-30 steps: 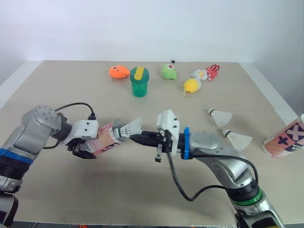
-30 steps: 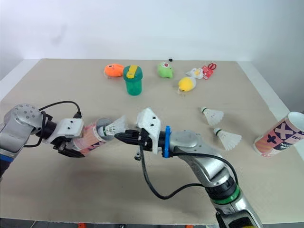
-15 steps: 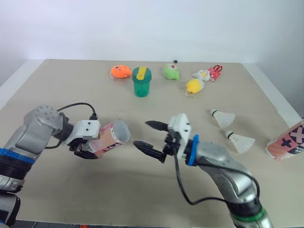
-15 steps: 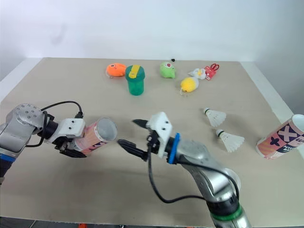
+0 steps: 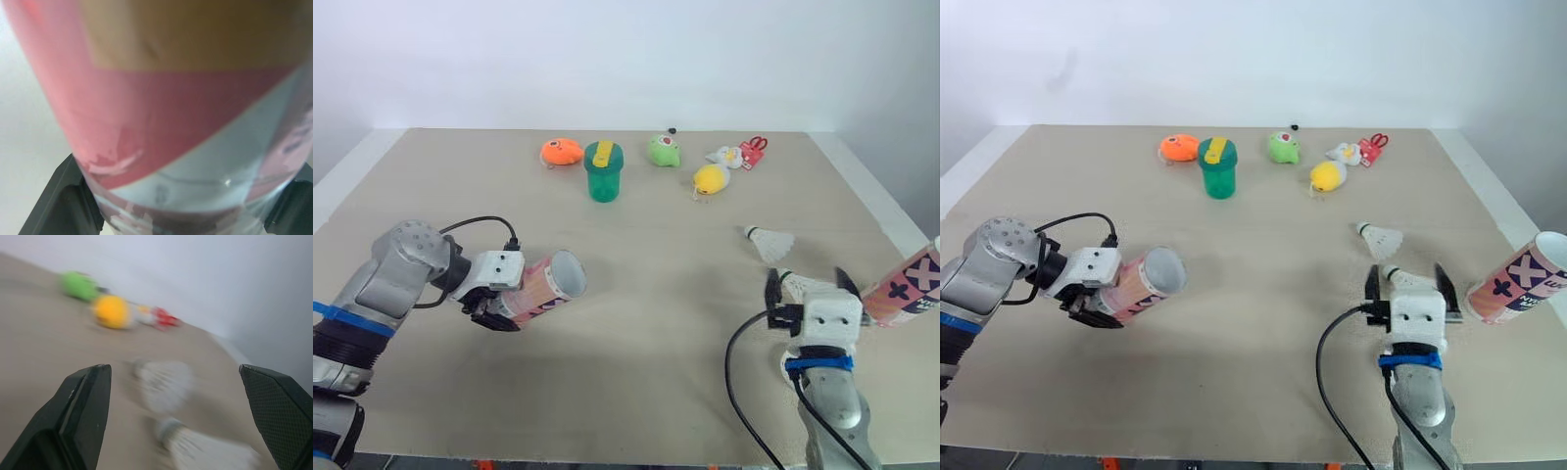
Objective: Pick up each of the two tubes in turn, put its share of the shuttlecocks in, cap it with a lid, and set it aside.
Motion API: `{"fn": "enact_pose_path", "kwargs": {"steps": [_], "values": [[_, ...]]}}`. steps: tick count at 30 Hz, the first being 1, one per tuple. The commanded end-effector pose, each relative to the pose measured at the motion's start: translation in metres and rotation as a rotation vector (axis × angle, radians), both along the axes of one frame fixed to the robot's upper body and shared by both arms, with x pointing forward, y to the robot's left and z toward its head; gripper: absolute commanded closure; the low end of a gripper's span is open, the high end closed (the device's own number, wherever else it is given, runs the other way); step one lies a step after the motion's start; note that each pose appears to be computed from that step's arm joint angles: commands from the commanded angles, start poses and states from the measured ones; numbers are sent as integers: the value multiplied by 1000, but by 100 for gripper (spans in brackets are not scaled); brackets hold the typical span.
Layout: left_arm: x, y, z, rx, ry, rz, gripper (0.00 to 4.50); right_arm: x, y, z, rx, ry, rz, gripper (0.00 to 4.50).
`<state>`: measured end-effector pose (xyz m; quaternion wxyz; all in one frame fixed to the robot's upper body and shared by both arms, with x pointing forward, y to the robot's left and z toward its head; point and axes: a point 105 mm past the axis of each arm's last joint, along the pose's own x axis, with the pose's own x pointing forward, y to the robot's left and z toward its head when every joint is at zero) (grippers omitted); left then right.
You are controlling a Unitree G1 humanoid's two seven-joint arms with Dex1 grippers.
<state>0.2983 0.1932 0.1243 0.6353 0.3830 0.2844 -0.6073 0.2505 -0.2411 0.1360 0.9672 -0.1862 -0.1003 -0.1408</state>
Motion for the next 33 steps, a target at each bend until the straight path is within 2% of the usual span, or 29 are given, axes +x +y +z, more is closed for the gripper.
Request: {"fn": "enact_pose_path", "kwargs": {"steps": [1,9,14,15,17,18,19,20,21,22,24,26,29,33], "values": [[-5,-7,-14,4,54,-35,115,-5,-8,0,49,-11,-60,4],[-5,-8,-15,2,44,-45,115,3,-14,-24,260,71,-64,4],[-5,-9,-15,-2,41,-43,115,8,-12,-31,311,104,-42,4],[-6,-9,-15,-5,40,-42,115,10,-12,-32,335,109,-38,55],[-6,-9,-15,-7,38,-39,115,13,-10,-32,359,111,-27,69],[-6,-9,-15,-8,37,-37,115,14,-9,-32,360,111,-20,130],[-6,-9,-16,-9,37,-36,115,14,-9,-31,359,111,-18,173],[-7,-9,-16,-10,36,-35,115,15,-10,-31,359,113,-19,186],[-7,-9,-16,-11,36,-34,115,15,-11,-32,365,115,-24,246],[-7,-9,-16,-13,35,-33,115,16,-12,-33,369,117,-29,270],[-8,-10,-16,-16,35,-32,115,15,-15,-34,379,118,-36,350],[-8,-11,-16,-18,34,-31,115,15,-17,-33,392,115,-36,448],[-8,-11,-16,-20,33,-30,115,14,-19,-33,400,113,-30,448],[-8,-11,-16,-22,31,-25,115,10,-13,18,287,-66,128,448]]}}
